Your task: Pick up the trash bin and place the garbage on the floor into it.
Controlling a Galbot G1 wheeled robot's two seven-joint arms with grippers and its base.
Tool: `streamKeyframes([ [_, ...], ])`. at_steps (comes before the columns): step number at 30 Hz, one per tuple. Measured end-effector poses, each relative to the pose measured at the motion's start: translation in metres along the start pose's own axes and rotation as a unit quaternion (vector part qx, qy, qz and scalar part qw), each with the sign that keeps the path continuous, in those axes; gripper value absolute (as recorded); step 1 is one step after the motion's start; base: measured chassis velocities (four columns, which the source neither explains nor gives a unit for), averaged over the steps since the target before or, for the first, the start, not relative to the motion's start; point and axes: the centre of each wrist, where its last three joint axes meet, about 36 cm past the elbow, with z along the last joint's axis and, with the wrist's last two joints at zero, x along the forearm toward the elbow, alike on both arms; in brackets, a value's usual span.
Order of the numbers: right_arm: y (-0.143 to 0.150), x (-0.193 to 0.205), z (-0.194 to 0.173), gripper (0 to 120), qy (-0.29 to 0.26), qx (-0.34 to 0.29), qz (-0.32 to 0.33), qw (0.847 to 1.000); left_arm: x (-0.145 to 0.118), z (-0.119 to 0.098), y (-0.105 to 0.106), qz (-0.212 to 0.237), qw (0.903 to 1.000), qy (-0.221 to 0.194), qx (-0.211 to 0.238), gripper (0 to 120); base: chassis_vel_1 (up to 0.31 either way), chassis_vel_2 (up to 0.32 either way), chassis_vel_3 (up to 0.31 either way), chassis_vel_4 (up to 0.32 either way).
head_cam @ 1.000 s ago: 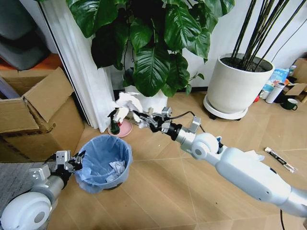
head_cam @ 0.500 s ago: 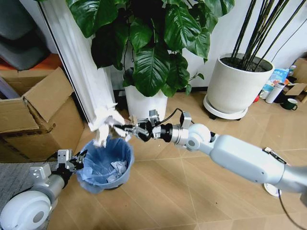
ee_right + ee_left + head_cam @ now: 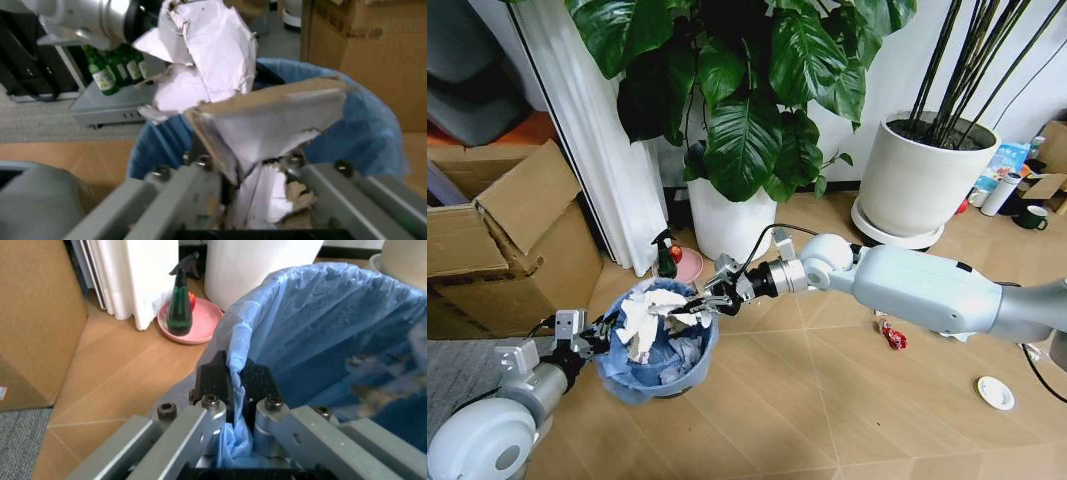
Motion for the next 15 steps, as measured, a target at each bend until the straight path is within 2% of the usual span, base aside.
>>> streamKeyframes([
  [2, -0.004, 0.001, 0.004, 27, 0.007, -0.001, 0.007, 1.000, 0.001, 0.000, -0.002, 0.002, 1.0000, 0.000, 0.002, 0, 0.000, 0.000, 0.000, 0.000],
  [3, -0.004, 0.001, 0.004, 27, 0.007, -0.001, 0.007, 1.000, 0.001, 0.000, -0.002, 0.002, 1.0000, 0.000, 0.002, 0, 0.000, 0.000, 0.000, 0.000],
  [6, -0.006, 0.000, 0.007, 40, 0.009, -0.003, 0.009, 1.000, 0.002, -0.001, -0.004, 0.006, 1.0000, 0.001, 0.005, 0, 0.000, 0.000, 0.000, 0.000],
  [8, -0.006, 0.000, 0.008, 43, 0.009, -0.003, 0.009, 1.000, 0.002, -0.001, -0.004, 0.006, 1.0000, 0.002, 0.005, 0, 0.000, 0.000, 0.000, 0.000],
  [11, -0.006, -0.005, 0.007, 58, 0.007, 0.000, 0.006, 1.000, 0.002, -0.001, -0.005, 0.007, 0.9999, 0.004, 0.007, 0, 0.000, 0.000, 0.000, 0.000],
  [13, -0.007, -0.008, 0.005, 62, 0.007, 0.002, 0.005, 1.000, 0.002, -0.001, -0.005, 0.009, 0.9999, 0.005, 0.008, 0, 0.000, 0.000, 0.000, 0.000],
  [15, -0.008, -0.011, 0.002, 74, 0.007, 0.009, 0.004, 1.000, 0.003, -0.001, -0.006, 0.010, 0.9999, 0.005, 0.009, 0, 0.000, 0.000, 0.000, 0.000],
])
